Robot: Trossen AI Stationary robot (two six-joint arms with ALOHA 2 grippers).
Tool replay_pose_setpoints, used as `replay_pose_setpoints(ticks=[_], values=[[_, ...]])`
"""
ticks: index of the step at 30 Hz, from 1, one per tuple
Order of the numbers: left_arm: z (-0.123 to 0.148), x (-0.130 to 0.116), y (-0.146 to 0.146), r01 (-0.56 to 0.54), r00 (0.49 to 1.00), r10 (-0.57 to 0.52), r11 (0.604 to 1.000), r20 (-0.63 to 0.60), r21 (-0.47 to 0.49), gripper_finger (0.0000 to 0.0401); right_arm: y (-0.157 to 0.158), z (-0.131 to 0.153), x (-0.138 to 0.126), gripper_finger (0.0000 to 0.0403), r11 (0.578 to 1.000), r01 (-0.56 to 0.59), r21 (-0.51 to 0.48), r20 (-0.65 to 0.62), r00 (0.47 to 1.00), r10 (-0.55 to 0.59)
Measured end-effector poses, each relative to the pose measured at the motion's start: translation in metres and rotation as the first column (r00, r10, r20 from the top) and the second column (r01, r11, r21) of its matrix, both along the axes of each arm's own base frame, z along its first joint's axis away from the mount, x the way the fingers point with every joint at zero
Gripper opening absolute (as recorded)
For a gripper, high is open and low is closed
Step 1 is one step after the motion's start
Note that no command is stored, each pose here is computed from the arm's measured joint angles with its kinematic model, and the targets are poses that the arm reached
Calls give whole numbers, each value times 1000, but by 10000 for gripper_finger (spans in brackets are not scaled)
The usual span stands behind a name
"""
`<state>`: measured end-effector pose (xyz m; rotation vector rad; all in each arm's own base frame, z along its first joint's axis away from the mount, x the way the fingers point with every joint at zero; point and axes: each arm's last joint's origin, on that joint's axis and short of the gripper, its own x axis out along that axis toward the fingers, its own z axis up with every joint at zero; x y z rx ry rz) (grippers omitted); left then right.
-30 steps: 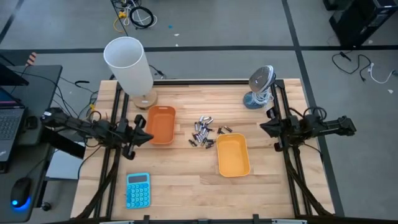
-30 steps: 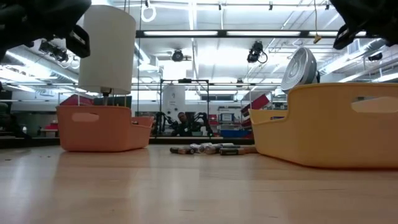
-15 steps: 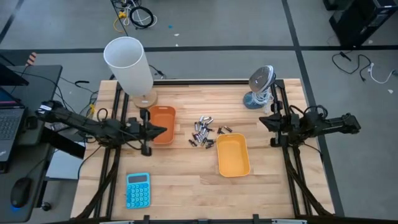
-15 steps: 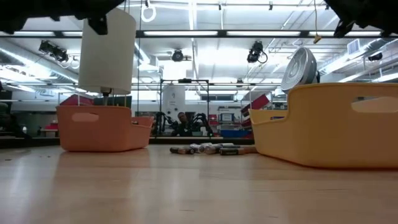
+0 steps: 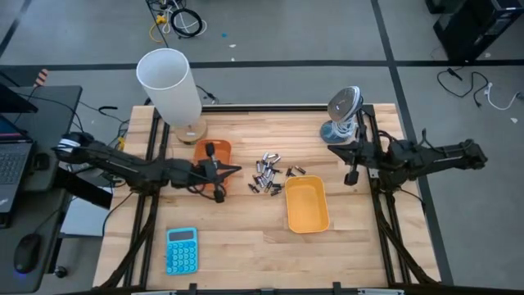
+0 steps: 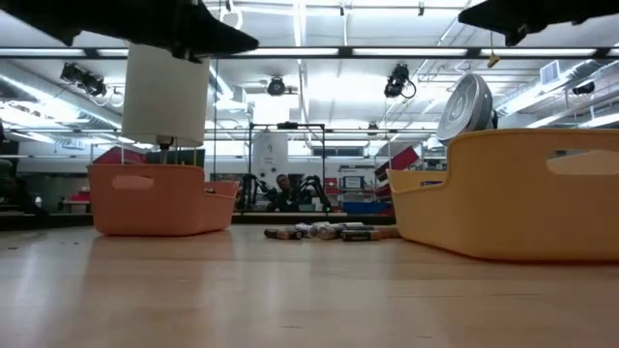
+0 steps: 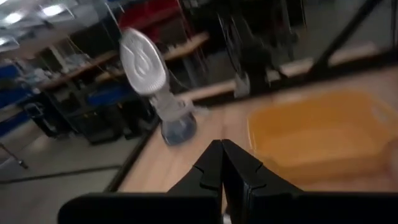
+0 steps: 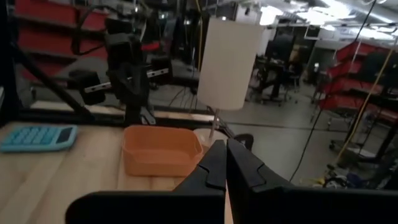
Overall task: Sort batteries
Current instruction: Put the silver battery into the orange bin
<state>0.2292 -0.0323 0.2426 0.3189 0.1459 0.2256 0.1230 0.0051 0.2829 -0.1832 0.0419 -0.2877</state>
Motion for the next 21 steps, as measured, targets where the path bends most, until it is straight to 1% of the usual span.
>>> replay_pose_setpoints(ticks=[4,8,11,14,16,21], values=[[6,14,1,18,989,-19,1000,-143,-6,8,0,5,3,0,1000,0,-4,-31,1000,0],[15,25,4,54,962,-55,998,-267,-11,8,0,5,3,0,1000,0,-3,-35,999,-1],[16,33,9,76,941,-81,997,-328,-28,8,0,4,3,0,1000,1,5,-41,999,-1],[9,42,15,156,909,-170,985,-381,-70,8,0,3,3,0,1000,2,11,-48,999,-2],[0,47,18,188,884,-213,977,-416,-101,8,0,3,3,0,1000,2,14,-51,999,-2],[-18,56,22,206,848,-223,975,-481,-90,8,0,1,2,0,1000,4,26,-68,998,-2]])
